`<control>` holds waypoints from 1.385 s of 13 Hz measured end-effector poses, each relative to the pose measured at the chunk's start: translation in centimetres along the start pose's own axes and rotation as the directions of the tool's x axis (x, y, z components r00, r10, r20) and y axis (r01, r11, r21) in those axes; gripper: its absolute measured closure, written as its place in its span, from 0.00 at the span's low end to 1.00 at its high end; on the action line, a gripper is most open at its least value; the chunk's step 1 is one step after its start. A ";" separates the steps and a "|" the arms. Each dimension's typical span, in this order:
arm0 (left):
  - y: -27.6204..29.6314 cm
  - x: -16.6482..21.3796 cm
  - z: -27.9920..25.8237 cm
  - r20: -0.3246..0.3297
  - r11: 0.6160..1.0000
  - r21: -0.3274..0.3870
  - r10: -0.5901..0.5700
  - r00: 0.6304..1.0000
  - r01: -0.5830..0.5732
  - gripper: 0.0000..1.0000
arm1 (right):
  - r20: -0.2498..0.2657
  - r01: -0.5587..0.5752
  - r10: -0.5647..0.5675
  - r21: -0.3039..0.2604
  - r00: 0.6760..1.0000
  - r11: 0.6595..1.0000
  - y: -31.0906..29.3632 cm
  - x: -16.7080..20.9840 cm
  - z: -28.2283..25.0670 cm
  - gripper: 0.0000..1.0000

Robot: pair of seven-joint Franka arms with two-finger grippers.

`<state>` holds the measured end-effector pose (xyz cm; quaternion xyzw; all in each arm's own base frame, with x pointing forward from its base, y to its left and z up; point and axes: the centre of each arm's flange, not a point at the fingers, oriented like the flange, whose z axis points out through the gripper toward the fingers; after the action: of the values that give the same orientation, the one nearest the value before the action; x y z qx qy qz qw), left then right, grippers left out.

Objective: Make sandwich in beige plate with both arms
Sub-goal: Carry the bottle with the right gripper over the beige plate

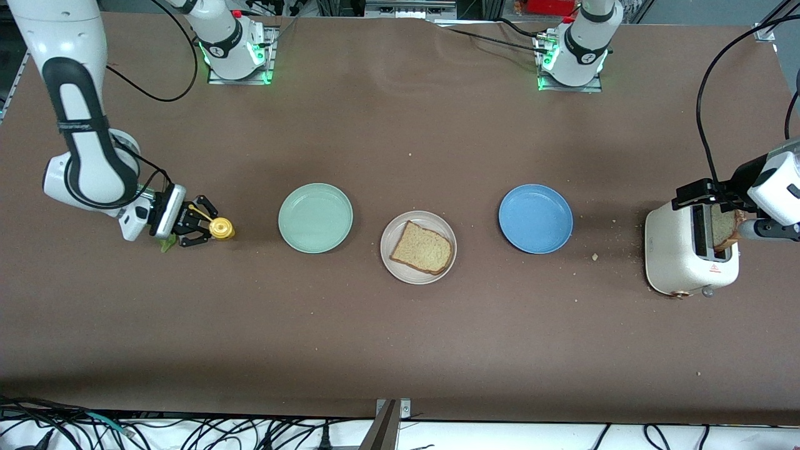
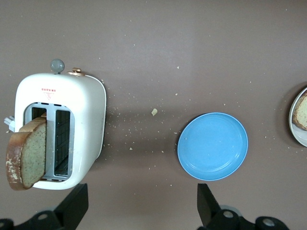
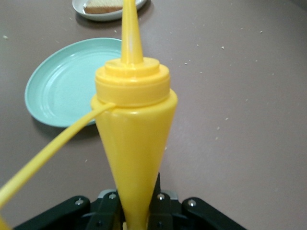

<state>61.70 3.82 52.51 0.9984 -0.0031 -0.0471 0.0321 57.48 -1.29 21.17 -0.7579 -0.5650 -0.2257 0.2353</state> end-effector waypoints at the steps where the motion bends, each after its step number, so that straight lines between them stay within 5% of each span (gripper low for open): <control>1: 0.0 0.0 0.0 0.000 1.000 0.000 0.000 1.000 0.000 0.00 | 0.046 0.001 -0.001 -0.003 0.999 1.000 0.2 2.3 0.2 0.81; 6: 0.0 0.0 0.0 0.000 1.000 0.000 0.000 1.000 0.000 0.00 | 0.257 0.005 0.001 -0.025 0.966 1.000 -0.1 12.3 2.6 0.81; 11: 0.0 0.0 0.0 0.000 1.000 0.000 0.000 1.000 0.000 0.00 | 0.501 0.048 0.011 -0.105 0.866 0.993 -2.8 22.3 5.9 0.81; 15: 0.0 0.0 0.0 0.000 1.000 0.000 0.000 1.000 0.000 0.00 | 0.639 0.119 0.035 -0.196 0.769 0.973 -7.9 27.8 10.5 0.81; 18: 0.0 0.0 0.0 0.001 1.000 0.000 0.000 1.000 0.000 0.00 | 0.782 0.234 0.013 -0.202 0.623 0.951 -12.0 31.7 13.6 0.81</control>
<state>61.67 3.82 52.50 0.9984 -0.0030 -0.0474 0.0321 55.18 33.80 30.99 -0.7697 -0.6183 0.0292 -0.1561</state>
